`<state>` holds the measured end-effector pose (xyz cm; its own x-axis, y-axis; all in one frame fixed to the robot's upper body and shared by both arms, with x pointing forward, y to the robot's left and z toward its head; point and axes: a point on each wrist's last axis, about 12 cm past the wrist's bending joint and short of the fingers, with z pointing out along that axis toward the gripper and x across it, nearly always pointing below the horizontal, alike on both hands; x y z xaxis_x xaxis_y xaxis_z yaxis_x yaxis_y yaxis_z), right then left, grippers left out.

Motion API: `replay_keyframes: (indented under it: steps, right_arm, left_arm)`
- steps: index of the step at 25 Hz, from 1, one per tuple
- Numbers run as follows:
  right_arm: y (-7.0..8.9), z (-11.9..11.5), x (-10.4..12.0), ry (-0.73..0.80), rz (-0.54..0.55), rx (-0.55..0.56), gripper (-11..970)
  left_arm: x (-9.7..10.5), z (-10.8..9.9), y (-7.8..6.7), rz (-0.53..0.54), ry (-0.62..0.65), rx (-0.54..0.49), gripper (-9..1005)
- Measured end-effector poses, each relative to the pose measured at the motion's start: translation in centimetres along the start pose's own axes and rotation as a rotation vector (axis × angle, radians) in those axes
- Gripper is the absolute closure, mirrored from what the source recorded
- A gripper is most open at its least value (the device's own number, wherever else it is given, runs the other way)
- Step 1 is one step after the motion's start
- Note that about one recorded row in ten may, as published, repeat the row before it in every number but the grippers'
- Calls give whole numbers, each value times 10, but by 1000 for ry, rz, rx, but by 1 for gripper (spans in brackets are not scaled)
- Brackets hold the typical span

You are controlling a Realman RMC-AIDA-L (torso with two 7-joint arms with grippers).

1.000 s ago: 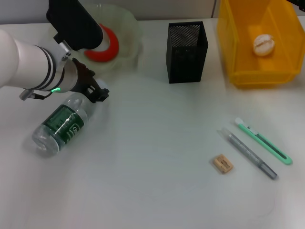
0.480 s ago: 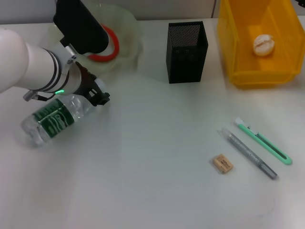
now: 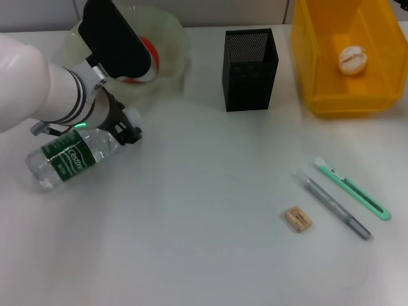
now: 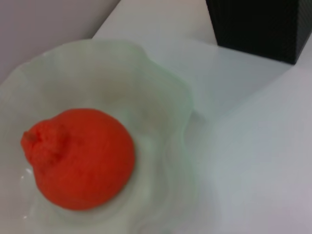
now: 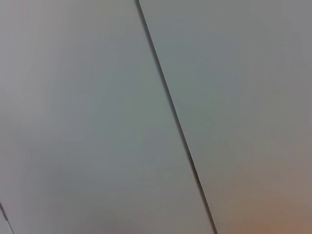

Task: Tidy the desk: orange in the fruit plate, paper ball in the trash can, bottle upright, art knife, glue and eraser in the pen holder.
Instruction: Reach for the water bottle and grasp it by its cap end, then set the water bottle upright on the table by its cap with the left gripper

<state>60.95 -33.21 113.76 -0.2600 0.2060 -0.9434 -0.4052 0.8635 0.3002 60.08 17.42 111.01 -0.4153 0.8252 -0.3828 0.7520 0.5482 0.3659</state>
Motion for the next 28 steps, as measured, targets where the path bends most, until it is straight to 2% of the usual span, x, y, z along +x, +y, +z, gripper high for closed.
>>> replay_keyframes:
  steps: [13,18,22,28]
  right_arm:
    - [0,-1,1,-8,7,-1,261]
    - [0,-2,1,-14,14,-3,262]
    - [-1,-4,2,-16,22,-3,262]
    - [-3,-9,2,-44,24,1,262]
  left_arm:
    - [1,2,-3,34,22,-13,483]
    - [-2,4,-10,71,21,-9,502]
    - [-3,4,-11,76,14,-9,552]
    - [-6,0,-11,75,-4,-14,552]
